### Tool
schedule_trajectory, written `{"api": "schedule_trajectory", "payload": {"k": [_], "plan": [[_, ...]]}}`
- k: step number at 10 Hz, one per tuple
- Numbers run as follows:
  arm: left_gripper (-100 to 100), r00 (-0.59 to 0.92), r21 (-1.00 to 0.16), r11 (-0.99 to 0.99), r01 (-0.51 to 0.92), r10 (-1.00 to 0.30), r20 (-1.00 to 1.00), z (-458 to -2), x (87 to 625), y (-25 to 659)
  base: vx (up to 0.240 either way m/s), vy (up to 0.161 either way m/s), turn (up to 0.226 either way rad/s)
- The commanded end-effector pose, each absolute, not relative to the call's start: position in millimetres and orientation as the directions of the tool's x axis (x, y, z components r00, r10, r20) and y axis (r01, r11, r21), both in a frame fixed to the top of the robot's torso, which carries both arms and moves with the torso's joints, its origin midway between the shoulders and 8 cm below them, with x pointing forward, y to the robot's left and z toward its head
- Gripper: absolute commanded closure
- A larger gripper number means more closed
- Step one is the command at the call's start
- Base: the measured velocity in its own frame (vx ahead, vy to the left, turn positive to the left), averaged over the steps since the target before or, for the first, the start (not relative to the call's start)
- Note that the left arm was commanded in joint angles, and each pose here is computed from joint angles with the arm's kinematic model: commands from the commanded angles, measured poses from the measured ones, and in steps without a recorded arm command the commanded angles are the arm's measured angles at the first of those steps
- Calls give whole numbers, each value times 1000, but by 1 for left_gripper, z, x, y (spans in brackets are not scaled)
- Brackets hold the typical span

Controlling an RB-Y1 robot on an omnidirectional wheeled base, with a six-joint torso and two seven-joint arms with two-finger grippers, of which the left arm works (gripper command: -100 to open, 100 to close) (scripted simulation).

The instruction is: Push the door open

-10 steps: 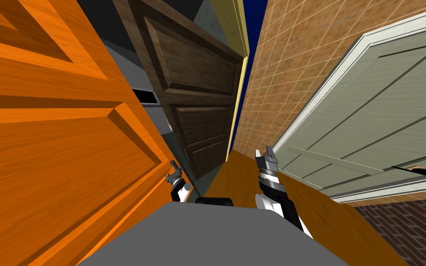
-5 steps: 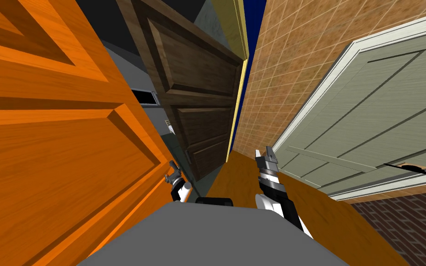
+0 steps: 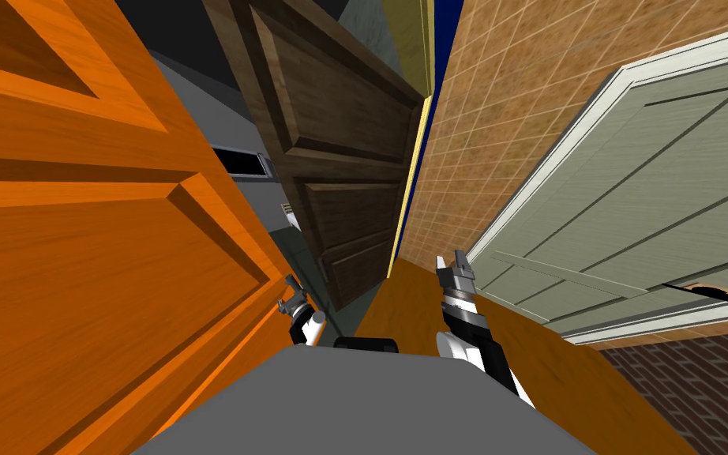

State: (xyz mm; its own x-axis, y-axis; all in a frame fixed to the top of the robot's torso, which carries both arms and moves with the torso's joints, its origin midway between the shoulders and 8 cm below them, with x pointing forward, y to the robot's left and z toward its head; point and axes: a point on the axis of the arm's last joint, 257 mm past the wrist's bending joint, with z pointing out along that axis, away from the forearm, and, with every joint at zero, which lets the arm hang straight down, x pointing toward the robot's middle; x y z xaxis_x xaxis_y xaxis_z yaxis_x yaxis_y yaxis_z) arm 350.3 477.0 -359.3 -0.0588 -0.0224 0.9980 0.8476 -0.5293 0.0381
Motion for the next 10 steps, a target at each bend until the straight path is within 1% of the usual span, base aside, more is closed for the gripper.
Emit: {"api": "schedule_trajectory", "payload": {"k": [1, 7, 8, 10], "plan": [[100, -34, 10, -492, 871, -41, 999, -366, 330, 497, 0, -2, -24], [100, -32, 7, -449, 894, -48, 998, -366, 317, 510, 12, 27, -22], [100, -32, 7, -449, 894, -48, 998, -366, 317, 510, 10, 9, 35], [100, -31, 6, -425, 905, -51, 998, -366, 311, 517, 23, 53, -15]]}}
